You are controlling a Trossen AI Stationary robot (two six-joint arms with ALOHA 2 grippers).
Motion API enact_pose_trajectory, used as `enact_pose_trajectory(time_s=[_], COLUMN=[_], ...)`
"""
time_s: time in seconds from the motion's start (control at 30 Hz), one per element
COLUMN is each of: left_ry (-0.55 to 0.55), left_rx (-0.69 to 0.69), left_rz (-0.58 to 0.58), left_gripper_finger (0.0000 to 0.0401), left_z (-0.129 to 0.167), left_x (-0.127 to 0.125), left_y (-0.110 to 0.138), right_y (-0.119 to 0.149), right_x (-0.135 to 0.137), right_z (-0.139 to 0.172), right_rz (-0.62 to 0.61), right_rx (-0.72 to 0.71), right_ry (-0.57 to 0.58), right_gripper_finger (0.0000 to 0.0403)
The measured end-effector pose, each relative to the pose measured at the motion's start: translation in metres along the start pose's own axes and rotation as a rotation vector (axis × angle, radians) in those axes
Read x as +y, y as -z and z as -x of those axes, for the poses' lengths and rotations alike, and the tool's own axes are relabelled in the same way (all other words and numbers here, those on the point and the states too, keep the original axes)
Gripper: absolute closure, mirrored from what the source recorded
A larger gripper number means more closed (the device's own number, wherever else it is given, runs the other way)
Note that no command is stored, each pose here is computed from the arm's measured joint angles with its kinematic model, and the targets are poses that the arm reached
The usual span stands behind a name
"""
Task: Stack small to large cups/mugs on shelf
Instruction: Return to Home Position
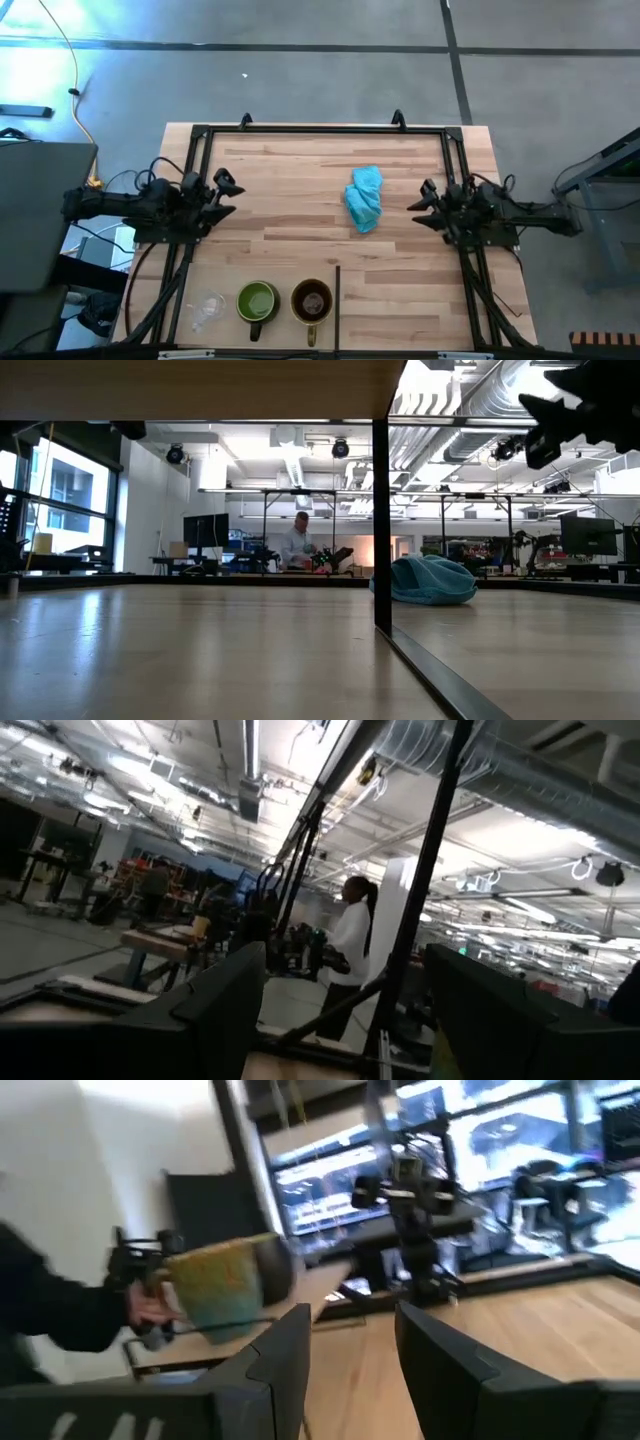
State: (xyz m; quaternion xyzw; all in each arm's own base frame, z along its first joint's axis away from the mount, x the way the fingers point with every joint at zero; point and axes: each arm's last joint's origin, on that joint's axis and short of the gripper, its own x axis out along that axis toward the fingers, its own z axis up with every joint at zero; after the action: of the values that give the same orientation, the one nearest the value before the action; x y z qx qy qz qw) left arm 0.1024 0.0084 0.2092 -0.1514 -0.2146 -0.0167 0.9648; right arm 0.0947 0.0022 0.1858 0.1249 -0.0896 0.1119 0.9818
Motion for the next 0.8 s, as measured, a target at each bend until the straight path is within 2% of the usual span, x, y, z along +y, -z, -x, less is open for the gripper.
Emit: enact_pose_trajectory(time_s=[0.23, 0.37, 0.57, 0.7, 0.8], left_ry=[-0.097, -0.136, -0.143, -0.223, -0.293], left_rx=[0.17, 0.246, 0.267, 0.309, 0.393], left_rz=[0.099, 0.167, 0.121, 0.106, 0.154], left_gripper_finger=[0.0139, 0.0139, 0.0139, 0.0139, 0.0139], left_z=[0.002, 0.004, 0.004, 0.007, 0.011], left_x=[0.007, 0.009, 0.01, 0.014, 0.017], left_y=[0.017, 0.025, 0.027, 0.032, 0.041], right_y=[0.013, 0.015, 0.015, 0.016, 0.017], right_x=[-0.009, -0.01, -0.011, -0.013, -0.013], right_z=[0.002, 0.002, 0.003, 0.003, 0.003], right_rz=[-0.032, -0.032, -0.013, -0.011, -0.01], right_rx=[0.103, 0.125, 0.123, 0.125, 0.134], right_ry=[0.189, 0.203, 0.25, 0.293, 0.297], right_gripper_finger=[0.0263, 0.0263, 0.0263, 0.0263, 0.0263])
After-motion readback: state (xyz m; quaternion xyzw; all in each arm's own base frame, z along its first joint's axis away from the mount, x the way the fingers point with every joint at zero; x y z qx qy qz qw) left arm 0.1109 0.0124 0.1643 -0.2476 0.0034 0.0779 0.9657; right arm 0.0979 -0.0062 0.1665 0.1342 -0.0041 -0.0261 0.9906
